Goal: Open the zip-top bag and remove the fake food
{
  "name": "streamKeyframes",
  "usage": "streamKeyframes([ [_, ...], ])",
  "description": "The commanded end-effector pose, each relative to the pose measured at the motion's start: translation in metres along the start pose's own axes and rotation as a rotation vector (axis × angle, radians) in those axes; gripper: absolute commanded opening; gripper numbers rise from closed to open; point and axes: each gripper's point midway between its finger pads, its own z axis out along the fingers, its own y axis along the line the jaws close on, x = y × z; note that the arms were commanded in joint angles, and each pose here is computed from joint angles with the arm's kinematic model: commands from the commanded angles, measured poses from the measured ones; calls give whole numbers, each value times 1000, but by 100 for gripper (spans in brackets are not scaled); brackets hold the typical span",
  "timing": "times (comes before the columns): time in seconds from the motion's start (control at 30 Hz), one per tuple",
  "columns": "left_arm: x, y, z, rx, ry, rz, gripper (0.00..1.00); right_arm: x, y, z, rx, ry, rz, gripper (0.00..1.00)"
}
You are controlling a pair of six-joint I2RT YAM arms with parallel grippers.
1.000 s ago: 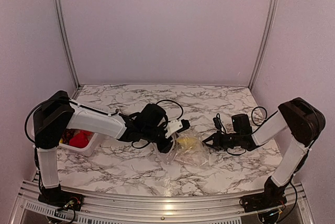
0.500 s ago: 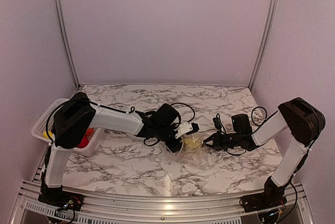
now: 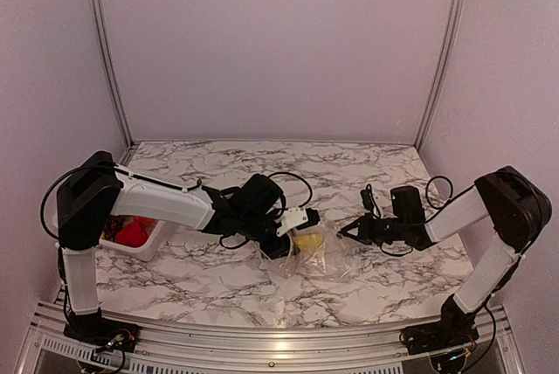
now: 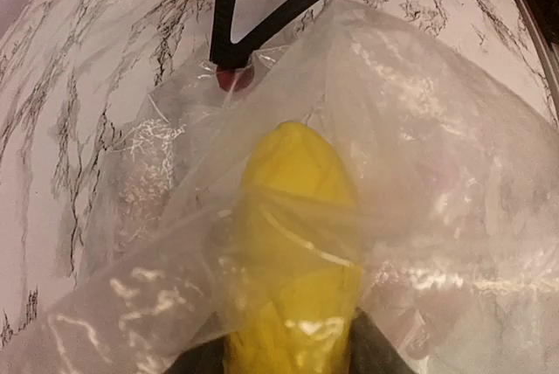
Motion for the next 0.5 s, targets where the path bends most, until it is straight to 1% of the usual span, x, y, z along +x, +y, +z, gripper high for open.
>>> streamKeyframes([
  [0.0,-50,2,-43,-34,-173,2,21,-8,-13,-8,83,-48,4,0],
  [0.1,-49,4,-59,-74,-190,0,22,-12,-15,-13,107,-69,3,0],
  [0.2,-38,7,-72,-124,-181,-10,23,-19,-19,-22,125,-104,19,0],
  [0.27,-34,8,-83,-151,-198,-23,23,-24,-24,-29,138,-132,31,0],
  [0.37,-36,13,-104,-194,-259,-57,23,-31,-30,-40,157,-168,45,0],
  [0.47,-35,12,-116,-196,-291,-96,25,-36,-37,-50,174,-197,57,0],
])
